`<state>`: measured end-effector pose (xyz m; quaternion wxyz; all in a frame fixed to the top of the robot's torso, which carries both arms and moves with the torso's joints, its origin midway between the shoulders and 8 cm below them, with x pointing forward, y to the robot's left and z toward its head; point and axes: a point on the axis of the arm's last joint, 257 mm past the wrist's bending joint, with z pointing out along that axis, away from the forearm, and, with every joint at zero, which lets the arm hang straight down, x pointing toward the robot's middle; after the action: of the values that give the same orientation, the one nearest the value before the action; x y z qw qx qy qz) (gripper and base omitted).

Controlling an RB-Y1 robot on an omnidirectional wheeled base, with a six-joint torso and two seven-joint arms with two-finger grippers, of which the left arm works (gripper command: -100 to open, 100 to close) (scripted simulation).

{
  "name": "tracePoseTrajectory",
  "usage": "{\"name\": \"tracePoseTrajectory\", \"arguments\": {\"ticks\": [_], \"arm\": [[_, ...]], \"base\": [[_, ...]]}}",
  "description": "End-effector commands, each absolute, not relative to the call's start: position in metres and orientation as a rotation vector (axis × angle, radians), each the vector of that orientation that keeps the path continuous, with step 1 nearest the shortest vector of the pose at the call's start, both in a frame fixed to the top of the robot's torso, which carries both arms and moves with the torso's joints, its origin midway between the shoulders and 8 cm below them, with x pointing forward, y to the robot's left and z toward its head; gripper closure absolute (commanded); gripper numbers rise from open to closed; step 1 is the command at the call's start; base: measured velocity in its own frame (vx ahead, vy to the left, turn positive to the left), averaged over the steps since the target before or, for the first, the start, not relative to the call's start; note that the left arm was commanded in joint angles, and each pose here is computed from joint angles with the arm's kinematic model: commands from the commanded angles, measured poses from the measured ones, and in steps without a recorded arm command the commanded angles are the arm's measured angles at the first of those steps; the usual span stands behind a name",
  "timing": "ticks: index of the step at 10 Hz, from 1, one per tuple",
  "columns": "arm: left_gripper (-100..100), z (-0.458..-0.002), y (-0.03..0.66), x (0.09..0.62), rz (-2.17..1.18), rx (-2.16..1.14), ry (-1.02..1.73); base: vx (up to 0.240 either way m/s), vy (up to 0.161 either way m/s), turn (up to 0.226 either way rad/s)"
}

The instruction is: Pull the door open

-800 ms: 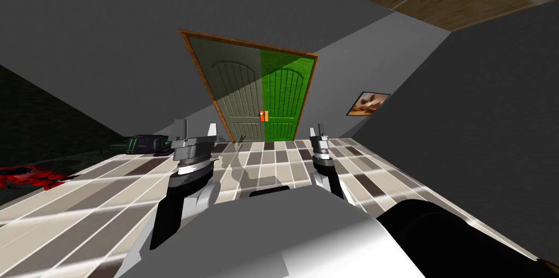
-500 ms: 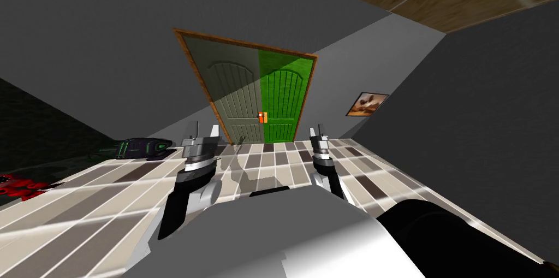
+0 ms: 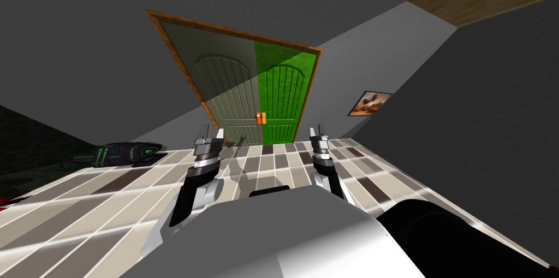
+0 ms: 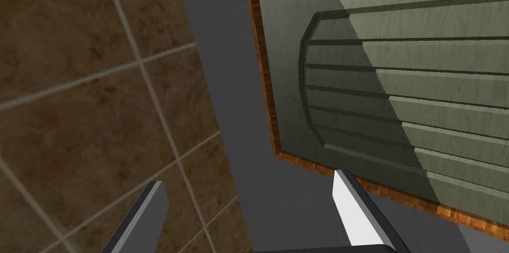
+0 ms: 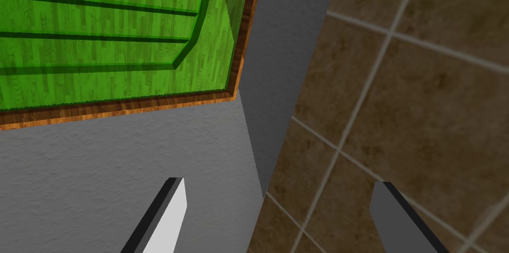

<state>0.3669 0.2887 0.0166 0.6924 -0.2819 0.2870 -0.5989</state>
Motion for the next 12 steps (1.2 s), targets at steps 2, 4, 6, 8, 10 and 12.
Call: {"name": "tracePoseTrajectory", "arguments": {"ticks": [2, 4, 6, 8, 10, 12], "arm": [[-100, -0.005, 0.294, 0.382, -1.326, -0.673, 0.680], [-100, -0.025, 0.299, 0.396, -1.315, -0.713, 0.714], [-100, -0.039, 0.302, 0.404, -1.306, -0.741, 0.736], [-100, -0.053, 0.306, 0.413, -1.296, -0.771, 0.759], [-100, -0.068, 0.310, 0.421, -1.286, -0.801, 0.782], [-100, -0.083, 0.315, 0.429, -1.275, -0.831, 0.805]], "base": [[0.116, 0.005, -0.050], [0.125, -0.004, -0.043], [0.124, -0.005, -0.044], [0.099, -0.005, -0.032], [0.097, -0.005, -0.037], [0.100, 0.000, -0.039]]}}
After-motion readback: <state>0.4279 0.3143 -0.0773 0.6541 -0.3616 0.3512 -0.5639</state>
